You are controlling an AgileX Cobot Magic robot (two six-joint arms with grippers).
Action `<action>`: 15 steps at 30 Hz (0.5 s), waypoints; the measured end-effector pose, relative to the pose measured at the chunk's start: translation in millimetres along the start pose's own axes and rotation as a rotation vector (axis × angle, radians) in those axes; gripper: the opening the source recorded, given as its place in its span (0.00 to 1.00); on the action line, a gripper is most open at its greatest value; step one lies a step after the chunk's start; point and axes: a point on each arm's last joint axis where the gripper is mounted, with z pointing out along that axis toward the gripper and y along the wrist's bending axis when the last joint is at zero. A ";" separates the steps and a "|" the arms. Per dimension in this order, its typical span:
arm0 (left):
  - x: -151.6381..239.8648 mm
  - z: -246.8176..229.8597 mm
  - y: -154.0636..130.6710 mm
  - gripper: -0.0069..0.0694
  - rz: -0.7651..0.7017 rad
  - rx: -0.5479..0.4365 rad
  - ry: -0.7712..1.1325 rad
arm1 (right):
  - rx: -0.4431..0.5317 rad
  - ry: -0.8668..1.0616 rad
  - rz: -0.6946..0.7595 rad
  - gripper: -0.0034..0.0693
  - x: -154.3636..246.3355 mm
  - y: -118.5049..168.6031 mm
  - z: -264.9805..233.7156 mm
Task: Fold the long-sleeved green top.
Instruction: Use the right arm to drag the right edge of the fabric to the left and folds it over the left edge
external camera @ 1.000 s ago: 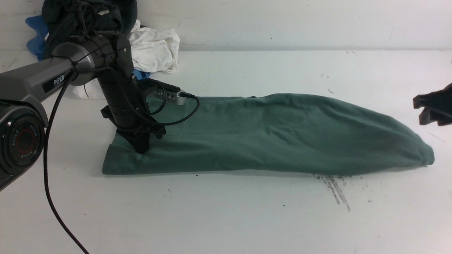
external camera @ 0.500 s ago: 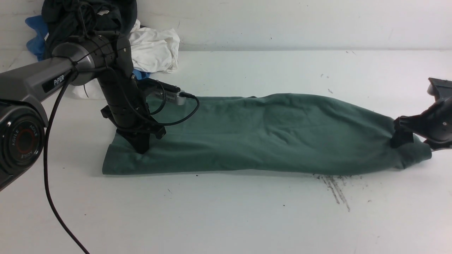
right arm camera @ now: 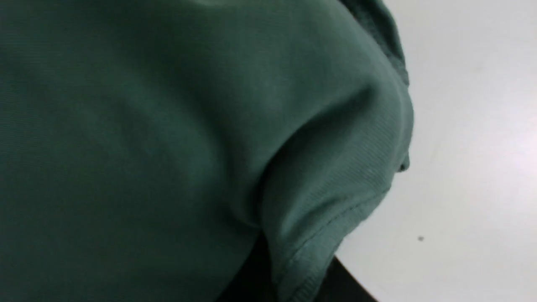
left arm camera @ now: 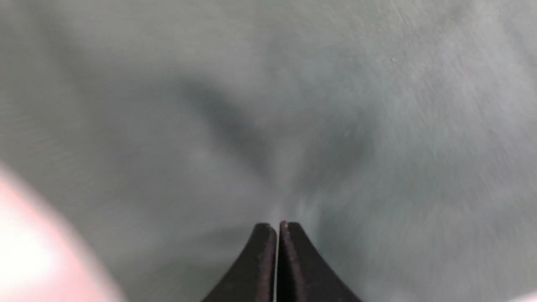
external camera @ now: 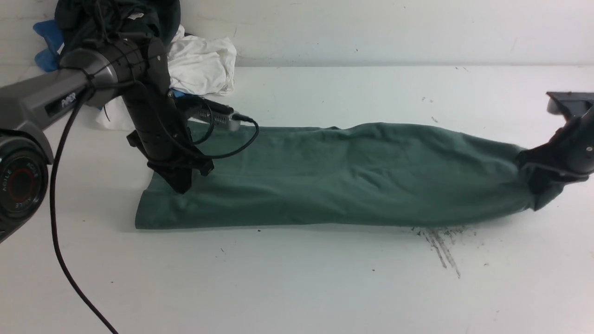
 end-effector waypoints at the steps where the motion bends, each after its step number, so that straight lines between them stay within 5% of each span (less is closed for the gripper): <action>1: 0.1 -15.0 -2.1 0.08 0.005 -0.011 -0.031 | 0.029 -0.021 -0.013 0.07 -0.8 -1.0 -12.5; 15: 30.0 -166.2 -33.0 0.08 0.054 -0.124 -0.344 | 0.274 -0.211 -0.025 0.07 10.3 -2.8 -138.0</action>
